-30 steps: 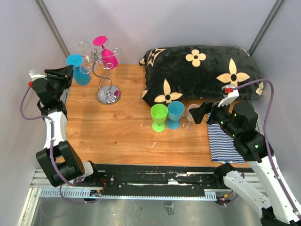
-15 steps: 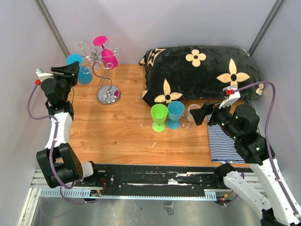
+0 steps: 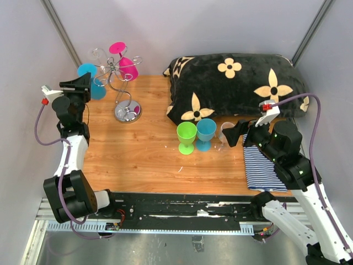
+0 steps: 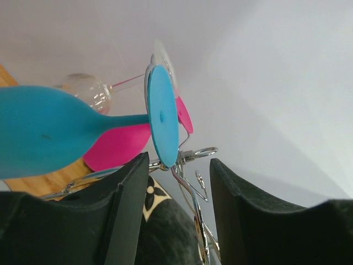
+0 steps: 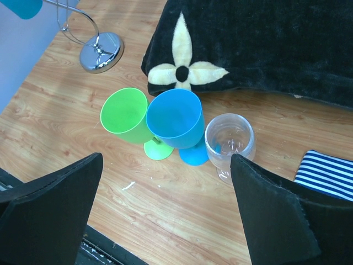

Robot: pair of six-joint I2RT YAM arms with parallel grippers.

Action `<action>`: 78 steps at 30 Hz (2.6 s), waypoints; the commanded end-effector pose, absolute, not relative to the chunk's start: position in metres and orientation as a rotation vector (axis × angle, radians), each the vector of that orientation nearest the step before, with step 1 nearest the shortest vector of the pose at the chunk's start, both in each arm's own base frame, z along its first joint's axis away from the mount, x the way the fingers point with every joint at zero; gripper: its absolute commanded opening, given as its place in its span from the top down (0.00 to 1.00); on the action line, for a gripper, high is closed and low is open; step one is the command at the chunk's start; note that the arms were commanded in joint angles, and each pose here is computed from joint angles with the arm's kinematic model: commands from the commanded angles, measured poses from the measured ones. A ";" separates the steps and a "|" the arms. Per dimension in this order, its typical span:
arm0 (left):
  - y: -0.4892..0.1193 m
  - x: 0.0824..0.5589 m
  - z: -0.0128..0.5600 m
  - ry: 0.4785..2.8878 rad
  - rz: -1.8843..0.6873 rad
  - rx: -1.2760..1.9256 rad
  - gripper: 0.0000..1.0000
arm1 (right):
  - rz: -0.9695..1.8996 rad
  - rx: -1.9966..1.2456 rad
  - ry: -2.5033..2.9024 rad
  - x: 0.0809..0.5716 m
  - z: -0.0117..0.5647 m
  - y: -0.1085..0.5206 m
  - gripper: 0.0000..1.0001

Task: Take the wine glass off the wine glass rack
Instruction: Pick up the wine glass from the wine rack.

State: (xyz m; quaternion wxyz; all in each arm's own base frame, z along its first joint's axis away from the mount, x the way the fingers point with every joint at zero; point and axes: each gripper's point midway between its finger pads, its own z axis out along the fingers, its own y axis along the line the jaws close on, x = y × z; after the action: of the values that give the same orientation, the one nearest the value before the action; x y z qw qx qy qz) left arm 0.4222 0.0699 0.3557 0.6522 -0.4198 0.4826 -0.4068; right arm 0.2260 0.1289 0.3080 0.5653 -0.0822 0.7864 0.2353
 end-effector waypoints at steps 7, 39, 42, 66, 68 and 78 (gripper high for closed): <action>0.072 0.413 0.376 1.009 -0.907 -0.895 0.54 | 0.518 -0.161 1.814 0.227 0.320 0.119 0.01; 0.078 0.392 0.394 0.938 -0.898 -0.959 0.55 | 0.527 -0.192 1.821 0.235 0.318 0.126 0.01; 0.076 0.387 0.399 0.946 -0.874 -0.934 0.48 | 0.504 -0.200 1.815 0.236 0.318 0.124 0.01; 0.078 0.363 0.376 0.797 -0.863 -0.834 0.30 | 0.472 -0.214 1.811 0.269 0.342 0.134 0.00; 0.080 0.364 0.376 0.791 -0.874 -0.855 0.28 | 0.474 -0.208 1.803 0.269 0.345 0.134 0.00; 0.090 0.372 0.380 0.804 -0.841 -0.924 0.25 | 0.424 -0.230 1.798 0.268 0.339 0.127 0.01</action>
State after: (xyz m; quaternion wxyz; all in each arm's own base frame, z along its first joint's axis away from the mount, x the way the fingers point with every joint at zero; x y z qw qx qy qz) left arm 0.3727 0.0877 0.3555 0.7239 -0.4276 0.3865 -0.3791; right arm 0.2640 0.1377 0.3268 0.5722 -0.1016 0.7881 0.2030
